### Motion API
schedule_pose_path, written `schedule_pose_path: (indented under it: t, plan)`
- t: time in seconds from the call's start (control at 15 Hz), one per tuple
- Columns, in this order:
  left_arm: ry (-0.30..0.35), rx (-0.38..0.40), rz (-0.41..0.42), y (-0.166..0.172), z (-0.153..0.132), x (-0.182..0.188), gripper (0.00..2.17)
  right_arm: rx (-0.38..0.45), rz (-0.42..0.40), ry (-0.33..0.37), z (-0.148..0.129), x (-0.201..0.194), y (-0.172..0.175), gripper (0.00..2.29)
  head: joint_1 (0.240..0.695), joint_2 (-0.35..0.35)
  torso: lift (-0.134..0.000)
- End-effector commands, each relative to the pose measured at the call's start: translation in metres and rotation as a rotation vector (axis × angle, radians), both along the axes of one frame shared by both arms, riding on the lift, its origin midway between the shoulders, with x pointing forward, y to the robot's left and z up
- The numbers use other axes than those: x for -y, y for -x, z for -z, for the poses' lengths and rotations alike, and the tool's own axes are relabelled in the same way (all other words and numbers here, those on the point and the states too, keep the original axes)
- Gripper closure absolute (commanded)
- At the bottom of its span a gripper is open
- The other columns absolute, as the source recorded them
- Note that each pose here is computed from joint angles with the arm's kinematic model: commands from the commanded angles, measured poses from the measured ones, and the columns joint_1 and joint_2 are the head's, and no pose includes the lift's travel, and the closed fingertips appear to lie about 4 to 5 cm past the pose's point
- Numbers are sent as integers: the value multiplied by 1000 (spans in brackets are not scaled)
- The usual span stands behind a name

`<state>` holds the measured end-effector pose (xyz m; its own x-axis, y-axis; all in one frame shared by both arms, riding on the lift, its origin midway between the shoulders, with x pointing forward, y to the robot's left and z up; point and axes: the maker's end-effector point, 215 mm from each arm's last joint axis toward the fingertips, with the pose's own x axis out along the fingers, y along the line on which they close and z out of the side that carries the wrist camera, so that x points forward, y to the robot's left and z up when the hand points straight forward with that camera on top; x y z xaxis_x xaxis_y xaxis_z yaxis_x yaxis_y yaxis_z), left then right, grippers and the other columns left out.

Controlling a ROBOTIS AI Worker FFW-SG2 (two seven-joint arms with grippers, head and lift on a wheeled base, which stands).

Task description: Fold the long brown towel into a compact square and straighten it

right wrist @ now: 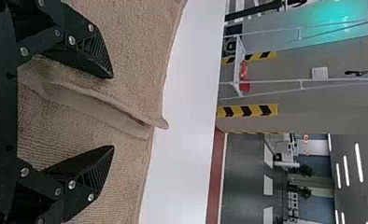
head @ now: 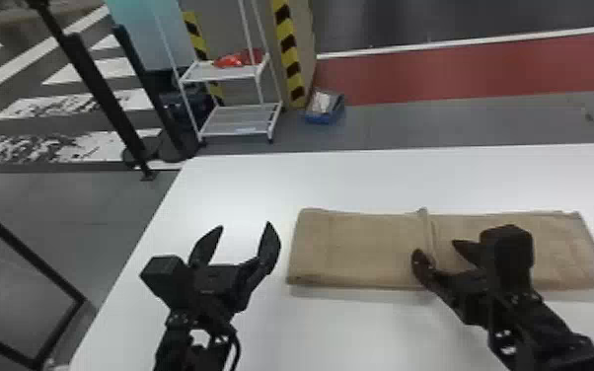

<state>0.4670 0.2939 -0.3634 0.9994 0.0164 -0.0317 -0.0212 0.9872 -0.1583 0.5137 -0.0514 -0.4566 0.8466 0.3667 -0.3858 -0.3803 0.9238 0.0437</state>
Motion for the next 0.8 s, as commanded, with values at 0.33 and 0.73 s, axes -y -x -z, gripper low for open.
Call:
schedule_pose_path:
  t: [0.33, 0.73]
  plan:
    - [8, -8, 3, -1, 5, 1, 33, -1, -1, 9, 1, -4, -6, 603, 695, 267, -126]
    - [10, -13, 7, -5, 10, 3, 49, -9, -3, 12, 6, -4, -8, 660, 695, 266, -126]
